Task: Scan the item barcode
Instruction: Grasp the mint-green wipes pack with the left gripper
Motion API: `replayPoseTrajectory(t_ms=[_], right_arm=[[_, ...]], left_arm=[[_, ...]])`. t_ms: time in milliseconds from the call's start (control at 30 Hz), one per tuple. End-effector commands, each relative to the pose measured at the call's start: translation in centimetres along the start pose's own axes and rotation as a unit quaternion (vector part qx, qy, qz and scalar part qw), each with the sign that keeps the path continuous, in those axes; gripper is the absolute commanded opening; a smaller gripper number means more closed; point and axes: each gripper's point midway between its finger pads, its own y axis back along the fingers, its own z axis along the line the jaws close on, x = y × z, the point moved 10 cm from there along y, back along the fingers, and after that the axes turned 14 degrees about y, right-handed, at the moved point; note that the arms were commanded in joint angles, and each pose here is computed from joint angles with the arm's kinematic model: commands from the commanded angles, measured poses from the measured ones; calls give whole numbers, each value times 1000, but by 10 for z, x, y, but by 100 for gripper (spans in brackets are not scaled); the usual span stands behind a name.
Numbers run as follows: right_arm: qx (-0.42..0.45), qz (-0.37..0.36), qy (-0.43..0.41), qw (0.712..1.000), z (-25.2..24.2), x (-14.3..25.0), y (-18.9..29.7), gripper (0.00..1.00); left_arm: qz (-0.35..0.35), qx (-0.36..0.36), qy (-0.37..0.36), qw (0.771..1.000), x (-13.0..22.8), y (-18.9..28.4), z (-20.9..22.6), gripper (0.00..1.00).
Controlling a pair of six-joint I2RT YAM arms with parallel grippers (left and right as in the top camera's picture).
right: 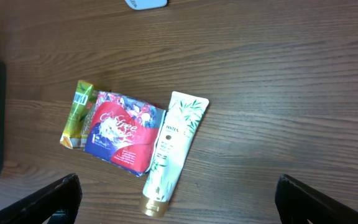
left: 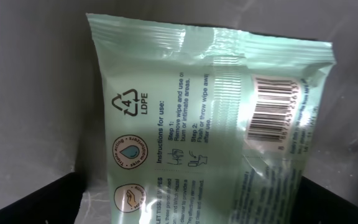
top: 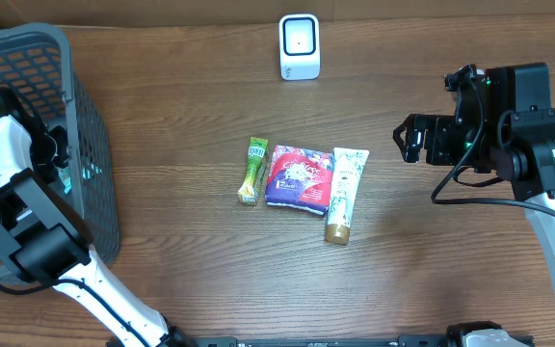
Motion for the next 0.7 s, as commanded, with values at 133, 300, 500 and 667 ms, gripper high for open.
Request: replayPoseTrajectory(t_ms=[133, 300, 500, 667], right_arm=[[-3, -16, 6, 1000, 3, -6, 6, 100], [-3, -16, 6, 1000, 3, -6, 6, 100], [-3, -16, 6, 1000, 3, -6, 6, 100], [-3, -16, 6, 1000, 3, -6, 6, 100]], left_arm=[[27, 3, -2, 1000, 4, -18, -1, 83], [36, 12, -2, 999, 5, -16, -2, 54], [34, 12, -1, 999, 0, -3, -3, 27], [19, 17, -2, 1000, -13, 33, -10, 25]])
